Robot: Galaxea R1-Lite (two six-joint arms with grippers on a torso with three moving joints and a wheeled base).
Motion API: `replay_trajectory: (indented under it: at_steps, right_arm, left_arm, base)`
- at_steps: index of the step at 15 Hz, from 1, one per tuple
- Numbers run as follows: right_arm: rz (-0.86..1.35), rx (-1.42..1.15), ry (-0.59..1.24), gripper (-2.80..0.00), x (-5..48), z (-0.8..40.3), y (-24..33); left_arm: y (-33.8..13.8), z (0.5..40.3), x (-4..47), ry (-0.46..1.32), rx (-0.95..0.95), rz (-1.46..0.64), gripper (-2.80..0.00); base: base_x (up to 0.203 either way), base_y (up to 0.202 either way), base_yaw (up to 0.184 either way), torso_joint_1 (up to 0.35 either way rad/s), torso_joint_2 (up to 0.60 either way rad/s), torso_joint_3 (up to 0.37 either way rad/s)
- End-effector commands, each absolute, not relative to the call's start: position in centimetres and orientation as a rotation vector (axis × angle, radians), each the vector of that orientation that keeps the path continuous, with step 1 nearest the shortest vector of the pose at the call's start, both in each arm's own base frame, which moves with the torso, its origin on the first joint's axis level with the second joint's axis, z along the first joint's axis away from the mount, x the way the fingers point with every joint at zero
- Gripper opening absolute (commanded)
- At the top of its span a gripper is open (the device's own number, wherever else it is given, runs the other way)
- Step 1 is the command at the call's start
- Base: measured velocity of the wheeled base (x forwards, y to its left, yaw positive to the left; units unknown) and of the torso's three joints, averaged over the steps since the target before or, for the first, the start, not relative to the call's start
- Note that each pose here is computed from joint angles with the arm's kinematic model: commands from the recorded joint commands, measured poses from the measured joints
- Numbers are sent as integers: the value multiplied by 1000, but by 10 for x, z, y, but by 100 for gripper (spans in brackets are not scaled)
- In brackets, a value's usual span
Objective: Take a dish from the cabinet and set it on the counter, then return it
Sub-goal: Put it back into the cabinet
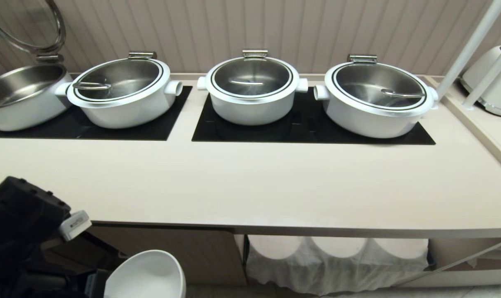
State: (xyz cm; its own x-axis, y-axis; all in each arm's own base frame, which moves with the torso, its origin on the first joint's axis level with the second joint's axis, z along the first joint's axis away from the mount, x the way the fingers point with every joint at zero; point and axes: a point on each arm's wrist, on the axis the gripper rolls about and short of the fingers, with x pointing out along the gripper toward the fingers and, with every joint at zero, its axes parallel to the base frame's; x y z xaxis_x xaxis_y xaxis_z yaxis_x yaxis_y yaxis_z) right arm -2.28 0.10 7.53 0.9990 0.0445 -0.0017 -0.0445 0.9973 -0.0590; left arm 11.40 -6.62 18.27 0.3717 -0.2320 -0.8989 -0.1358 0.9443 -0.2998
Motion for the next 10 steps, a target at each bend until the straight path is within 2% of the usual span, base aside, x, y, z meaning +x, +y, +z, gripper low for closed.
replay_trajectory:
  at_steps: [1,10]
  right_arm:
    - [46,-60,0,-280,-23,75,1]
    - [45,-60,0,-280,-23,75,1]
  left_arm:
    - [-66,182,113,1202,-352,-59,-280]
    - [-65,182,113,1202,-356,-55,-280]
  base:
    - [0,0,0,0,0,0]
    - [-1,6,0,-1,0,0]
